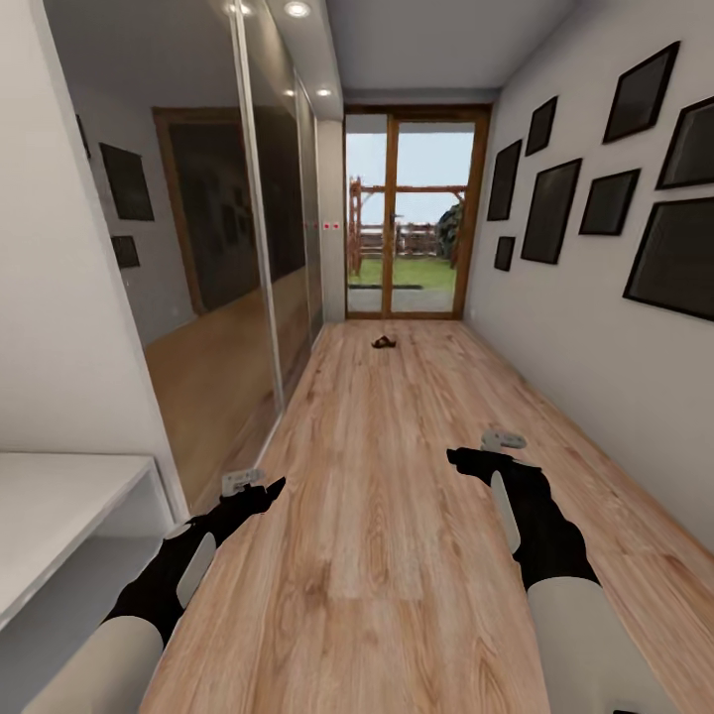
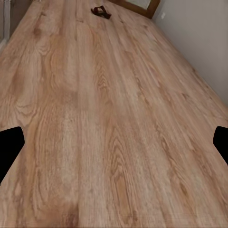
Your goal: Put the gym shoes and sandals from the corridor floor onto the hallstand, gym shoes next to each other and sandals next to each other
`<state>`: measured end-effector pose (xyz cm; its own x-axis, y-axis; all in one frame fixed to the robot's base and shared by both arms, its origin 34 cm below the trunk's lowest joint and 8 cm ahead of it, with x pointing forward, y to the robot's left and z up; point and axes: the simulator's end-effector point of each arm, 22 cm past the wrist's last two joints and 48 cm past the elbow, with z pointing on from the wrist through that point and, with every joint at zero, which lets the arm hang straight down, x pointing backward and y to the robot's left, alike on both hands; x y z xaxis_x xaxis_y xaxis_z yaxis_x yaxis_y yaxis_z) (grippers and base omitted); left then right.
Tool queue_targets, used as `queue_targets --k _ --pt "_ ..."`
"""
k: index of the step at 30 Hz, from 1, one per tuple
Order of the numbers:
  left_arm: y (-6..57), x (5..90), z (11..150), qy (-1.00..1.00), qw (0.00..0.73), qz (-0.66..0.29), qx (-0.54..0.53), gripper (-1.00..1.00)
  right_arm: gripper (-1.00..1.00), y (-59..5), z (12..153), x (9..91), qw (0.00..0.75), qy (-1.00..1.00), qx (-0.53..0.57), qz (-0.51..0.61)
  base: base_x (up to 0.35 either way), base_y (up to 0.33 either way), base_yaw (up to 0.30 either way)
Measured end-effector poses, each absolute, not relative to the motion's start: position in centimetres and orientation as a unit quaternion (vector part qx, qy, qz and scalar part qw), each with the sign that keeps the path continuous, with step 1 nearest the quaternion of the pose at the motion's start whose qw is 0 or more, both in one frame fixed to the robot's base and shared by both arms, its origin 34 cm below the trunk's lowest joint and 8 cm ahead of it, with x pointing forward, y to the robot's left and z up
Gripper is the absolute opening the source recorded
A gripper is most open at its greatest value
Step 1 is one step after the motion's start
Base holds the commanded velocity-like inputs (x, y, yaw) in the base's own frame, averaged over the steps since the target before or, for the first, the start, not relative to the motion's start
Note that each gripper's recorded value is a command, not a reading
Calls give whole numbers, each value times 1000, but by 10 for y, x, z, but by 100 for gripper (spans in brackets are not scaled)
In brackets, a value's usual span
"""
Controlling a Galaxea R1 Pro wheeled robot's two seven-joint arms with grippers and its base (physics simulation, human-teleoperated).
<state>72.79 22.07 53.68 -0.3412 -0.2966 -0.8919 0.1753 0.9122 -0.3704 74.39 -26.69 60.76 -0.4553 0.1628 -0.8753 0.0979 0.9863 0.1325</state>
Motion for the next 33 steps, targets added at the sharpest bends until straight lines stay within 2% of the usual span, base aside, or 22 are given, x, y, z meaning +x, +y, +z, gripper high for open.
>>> queue_targets --k 33 --pt "221 728 537 793 573 -206 -38 100 100 -267 608 744 516 852 76 31 349 0 0"
